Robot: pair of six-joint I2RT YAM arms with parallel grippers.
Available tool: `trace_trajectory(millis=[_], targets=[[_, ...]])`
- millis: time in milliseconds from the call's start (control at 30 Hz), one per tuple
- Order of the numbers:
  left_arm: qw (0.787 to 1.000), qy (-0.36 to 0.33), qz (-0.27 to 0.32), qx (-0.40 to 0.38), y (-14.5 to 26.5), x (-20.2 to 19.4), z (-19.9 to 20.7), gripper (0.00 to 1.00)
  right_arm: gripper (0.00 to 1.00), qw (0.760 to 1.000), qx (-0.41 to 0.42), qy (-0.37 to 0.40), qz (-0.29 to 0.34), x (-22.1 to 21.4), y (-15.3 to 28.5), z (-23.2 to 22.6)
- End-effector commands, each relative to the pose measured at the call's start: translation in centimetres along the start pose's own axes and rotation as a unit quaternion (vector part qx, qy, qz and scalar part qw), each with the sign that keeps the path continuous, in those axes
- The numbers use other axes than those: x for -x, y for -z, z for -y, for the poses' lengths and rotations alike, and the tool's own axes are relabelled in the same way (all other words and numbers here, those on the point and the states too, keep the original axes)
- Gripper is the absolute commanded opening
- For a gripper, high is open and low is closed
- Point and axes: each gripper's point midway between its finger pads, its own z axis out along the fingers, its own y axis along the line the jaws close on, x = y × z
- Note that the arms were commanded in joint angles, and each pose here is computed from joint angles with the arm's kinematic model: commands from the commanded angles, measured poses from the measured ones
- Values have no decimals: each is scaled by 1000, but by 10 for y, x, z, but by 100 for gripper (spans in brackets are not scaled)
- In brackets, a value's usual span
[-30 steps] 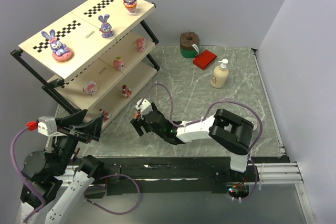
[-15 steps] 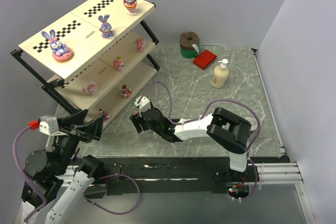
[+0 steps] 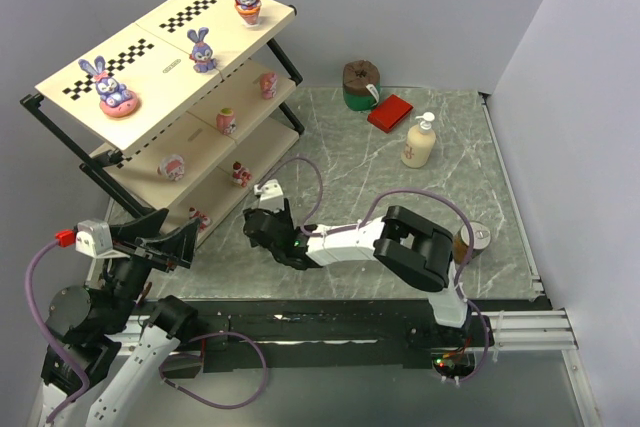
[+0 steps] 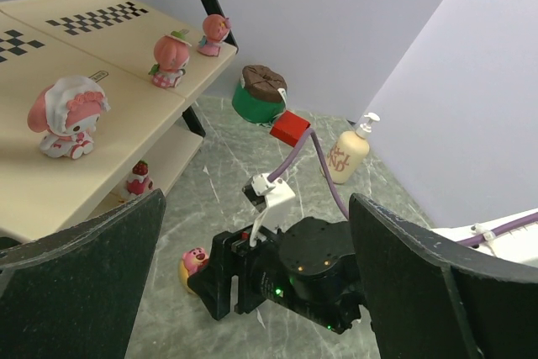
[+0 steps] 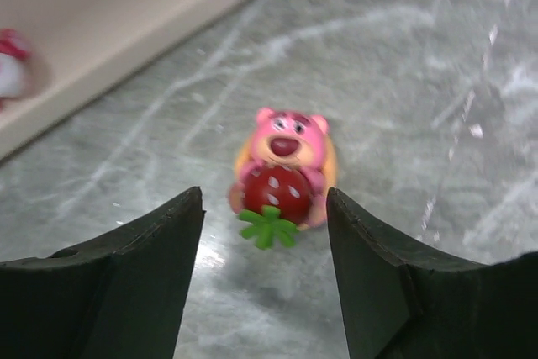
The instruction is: Place and organize the plastic toys onto the shelf
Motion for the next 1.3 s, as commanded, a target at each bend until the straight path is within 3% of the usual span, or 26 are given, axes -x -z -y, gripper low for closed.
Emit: trace_trajectory(millis=[0, 100, 233, 500, 567, 600, 700, 800, 1267], targets=[[998, 11, 63, -31, 24, 23, 7, 96, 67, 999, -46, -24, -4, -2, -1, 9], [998, 11, 62, -30, 24, 23, 7, 96, 65, 998, -48, -26, -2, -2, -3, 10], [998, 11, 63, -30, 24, 24, 7, 96, 44, 999, -48, -22, 4, -2, -5, 12], [997, 12, 64, -31, 25, 25, 8, 96, 24, 999, -38, -18, 18, 5, -11, 18], [998, 12, 63, -30, 25, 24, 7, 96, 29, 999, -40, -21, 19, 8, -10, 20], [998, 12, 63, -30, 25, 24, 7, 96, 43, 999, -35, -26, 27, 12, -9, 17], [998, 11, 63, -30, 24, 24, 7, 96, 66, 999, -23, -23, 35, 14, -5, 17], [998, 12, 62, -30, 23, 23, 7, 96, 73, 999, -19, -17, 38, 17, -6, 16], [998, 12, 61, -31, 22, 23, 8, 96, 67, 998, -26, -33, 51, 43, -20, 6]])
